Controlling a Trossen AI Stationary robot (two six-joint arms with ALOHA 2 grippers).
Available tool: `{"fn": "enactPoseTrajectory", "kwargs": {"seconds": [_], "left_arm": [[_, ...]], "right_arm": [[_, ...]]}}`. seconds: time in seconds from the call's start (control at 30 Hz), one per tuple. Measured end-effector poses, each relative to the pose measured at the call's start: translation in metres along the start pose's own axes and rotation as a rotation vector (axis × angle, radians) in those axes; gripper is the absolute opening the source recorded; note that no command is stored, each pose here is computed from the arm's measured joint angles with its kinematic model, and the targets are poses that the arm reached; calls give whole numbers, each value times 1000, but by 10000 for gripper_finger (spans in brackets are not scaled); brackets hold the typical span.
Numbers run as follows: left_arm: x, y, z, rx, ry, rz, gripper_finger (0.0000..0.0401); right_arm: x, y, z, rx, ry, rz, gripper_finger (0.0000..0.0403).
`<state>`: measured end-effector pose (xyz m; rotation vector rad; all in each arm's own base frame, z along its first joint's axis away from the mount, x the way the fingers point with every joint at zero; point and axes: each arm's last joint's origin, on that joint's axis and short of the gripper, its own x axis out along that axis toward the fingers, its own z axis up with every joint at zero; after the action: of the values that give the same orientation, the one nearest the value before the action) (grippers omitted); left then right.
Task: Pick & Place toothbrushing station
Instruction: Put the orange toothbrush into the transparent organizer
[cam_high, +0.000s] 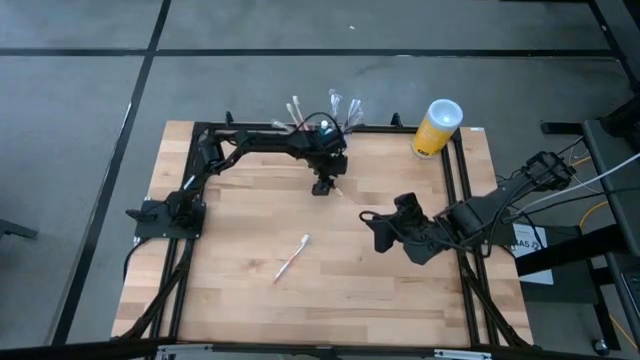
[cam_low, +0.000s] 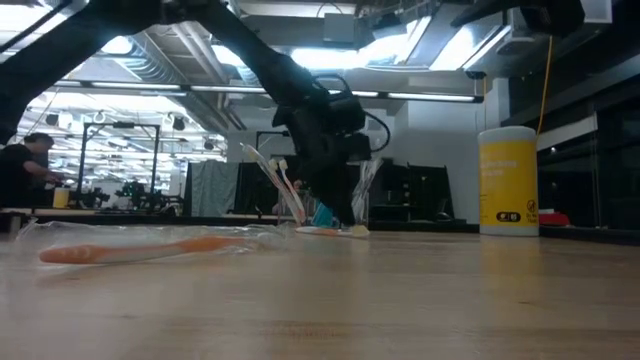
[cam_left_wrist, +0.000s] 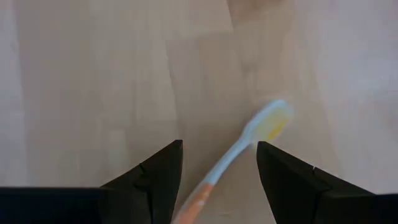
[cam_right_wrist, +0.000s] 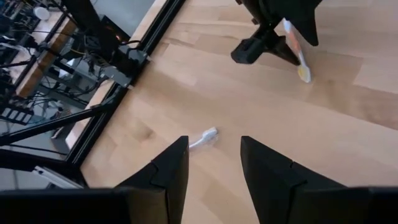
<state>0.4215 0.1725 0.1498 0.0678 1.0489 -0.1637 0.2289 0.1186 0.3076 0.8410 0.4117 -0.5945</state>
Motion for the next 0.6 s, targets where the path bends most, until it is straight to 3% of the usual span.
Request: {"fn": "enactPoseTrajectory", "kwargs": {"seconds": [0.33, 0.6], "left_arm": [[15, -20, 3, -3, 62, -38, 197], [39, -51, 11, 6, 112, -42, 162]], "right_arm": [[-13, 3, -12, 28, -35, 43, 148], [-26, 5, -24, 54, -56, 86, 148]]}}
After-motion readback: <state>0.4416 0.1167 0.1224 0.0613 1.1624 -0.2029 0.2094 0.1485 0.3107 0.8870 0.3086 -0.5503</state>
